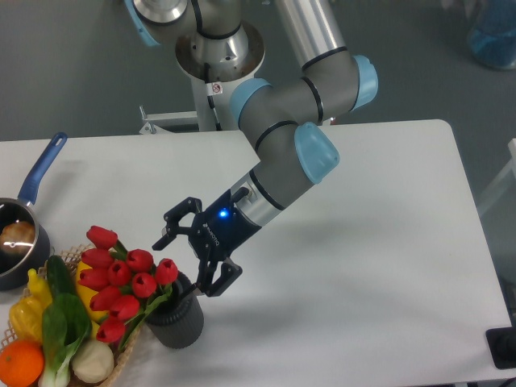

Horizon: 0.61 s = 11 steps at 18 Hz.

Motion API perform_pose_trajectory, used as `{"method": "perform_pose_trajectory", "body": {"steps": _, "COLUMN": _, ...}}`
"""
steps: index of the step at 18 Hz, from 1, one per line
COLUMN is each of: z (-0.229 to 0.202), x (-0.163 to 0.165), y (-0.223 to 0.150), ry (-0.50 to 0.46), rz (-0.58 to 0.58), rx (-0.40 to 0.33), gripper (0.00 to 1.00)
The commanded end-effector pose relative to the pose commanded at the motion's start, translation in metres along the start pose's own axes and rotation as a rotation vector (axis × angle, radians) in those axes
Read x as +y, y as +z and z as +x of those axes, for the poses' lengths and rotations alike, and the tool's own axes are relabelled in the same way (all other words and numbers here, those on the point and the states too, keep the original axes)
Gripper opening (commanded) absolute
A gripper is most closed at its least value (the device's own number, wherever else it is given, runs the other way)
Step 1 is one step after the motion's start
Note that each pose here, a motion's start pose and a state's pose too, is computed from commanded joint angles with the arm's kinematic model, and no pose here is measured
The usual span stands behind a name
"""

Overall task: Pick up the flowers from the vase
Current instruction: 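Lower the open gripper around the tulip stems above the vase rim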

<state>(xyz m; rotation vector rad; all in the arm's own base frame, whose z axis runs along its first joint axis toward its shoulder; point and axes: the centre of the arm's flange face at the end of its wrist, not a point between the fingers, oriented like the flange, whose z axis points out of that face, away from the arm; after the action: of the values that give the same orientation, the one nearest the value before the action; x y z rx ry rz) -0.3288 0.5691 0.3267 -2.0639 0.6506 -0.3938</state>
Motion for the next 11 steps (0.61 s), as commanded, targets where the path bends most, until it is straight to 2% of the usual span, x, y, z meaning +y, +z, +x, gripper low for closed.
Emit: {"method": "perform_pose_trajectory", "body": {"steps": 11, "z": -0.004, "x": -0.006, "y": 0.022, "ry": 0.019, "rz": -0.001, "rx": 0.028, "gripper": 1.00}}
